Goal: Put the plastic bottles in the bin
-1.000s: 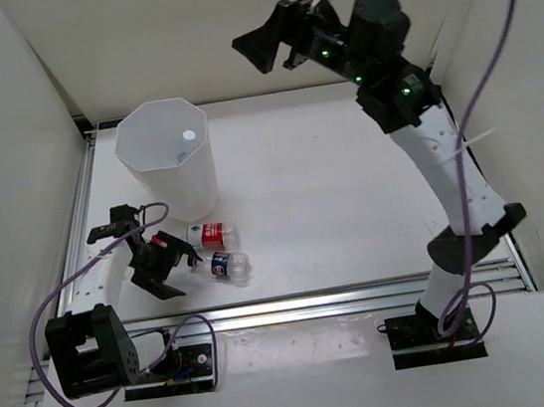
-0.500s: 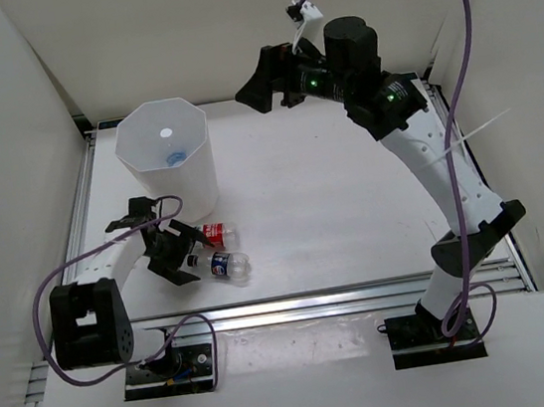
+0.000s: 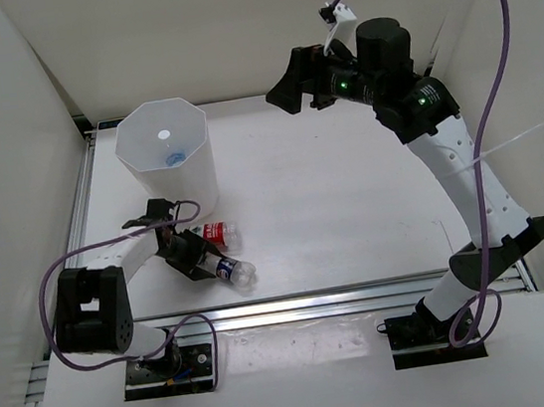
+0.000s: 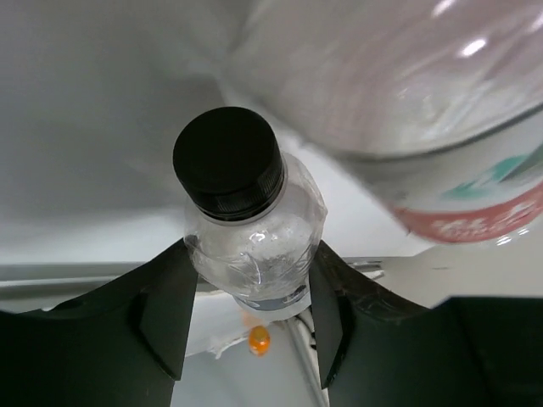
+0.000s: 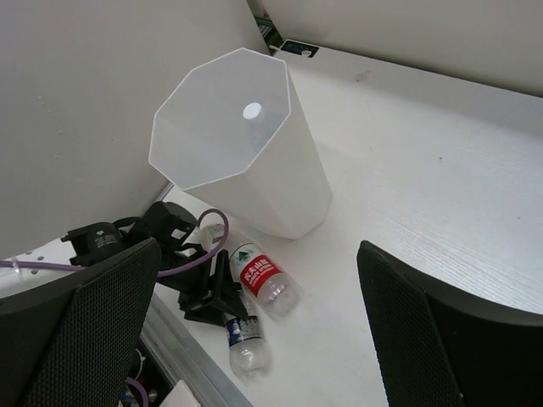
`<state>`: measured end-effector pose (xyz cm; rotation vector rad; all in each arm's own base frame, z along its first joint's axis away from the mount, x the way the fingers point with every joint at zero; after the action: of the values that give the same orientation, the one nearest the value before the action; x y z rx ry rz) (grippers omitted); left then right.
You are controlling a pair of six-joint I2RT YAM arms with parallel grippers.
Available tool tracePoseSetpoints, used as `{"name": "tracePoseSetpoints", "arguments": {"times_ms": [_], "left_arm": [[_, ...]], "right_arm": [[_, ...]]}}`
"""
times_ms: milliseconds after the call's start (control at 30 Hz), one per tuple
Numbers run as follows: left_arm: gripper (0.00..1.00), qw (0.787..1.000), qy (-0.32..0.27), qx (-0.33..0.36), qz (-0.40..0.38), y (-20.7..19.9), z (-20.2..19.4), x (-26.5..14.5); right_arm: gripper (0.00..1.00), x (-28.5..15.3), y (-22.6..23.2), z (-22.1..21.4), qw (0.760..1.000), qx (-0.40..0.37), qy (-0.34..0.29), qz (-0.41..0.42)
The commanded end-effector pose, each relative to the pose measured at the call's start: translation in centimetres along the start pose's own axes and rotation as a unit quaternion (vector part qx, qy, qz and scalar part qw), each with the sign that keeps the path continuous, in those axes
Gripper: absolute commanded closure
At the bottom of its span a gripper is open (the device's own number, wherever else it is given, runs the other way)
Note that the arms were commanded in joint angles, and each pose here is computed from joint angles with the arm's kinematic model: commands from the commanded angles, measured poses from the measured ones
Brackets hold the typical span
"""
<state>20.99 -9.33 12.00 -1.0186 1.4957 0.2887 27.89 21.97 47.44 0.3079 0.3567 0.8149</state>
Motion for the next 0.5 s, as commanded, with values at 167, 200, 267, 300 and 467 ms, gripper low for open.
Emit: {"name": "tracePoseSetpoints", "arguments": {"times_ms": [167, 200, 267, 300, 467], "left_arm": [[0.82, 0.998, -0.043, 0.022, 0.044, 0.6, -2.5, -7.6], [0.82, 0.997, -0.065, 0.021, 0.030, 0.5, -2.5, -9.5], [0.83, 0.994, -0.101, 0.028, 0.009, -0.7, -2.9, -14.0], [0.83, 0.992, -0.119, 0.036, -0.001, -1.1, -3.2, -15.8], [0.85, 0.958, -0.250, 0.100, -0.098, -5.8, -4.3, -25.9]], "right_arm": [[0.00, -1.2, -1.8, -1.1, 1.000, 0.010, 0.016, -0.010], [0.00, -1.0, -1.9, -1.5, 1.000, 0.018, 0.021, -0.012], [0.00, -1.0, -1.9, -1.5, 1.000, 0.018, 0.021, -0.012], [0.00, -1.1, -1.8, -1.5, 0.999, 0.023, 0.022, -0.008], [0.00, -1.1, -2.0, -1.4, 0.999, 0.029, 0.020, -0.012]]}}
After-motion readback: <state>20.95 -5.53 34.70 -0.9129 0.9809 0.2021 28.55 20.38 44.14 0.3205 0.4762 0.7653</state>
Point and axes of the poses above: each gripper's point midway between its finger pads, its own x axis out along the fingers, its own y axis along the line the jaws close on, z = x × y, the point moved 9 cm from there along -x, back along the fingers
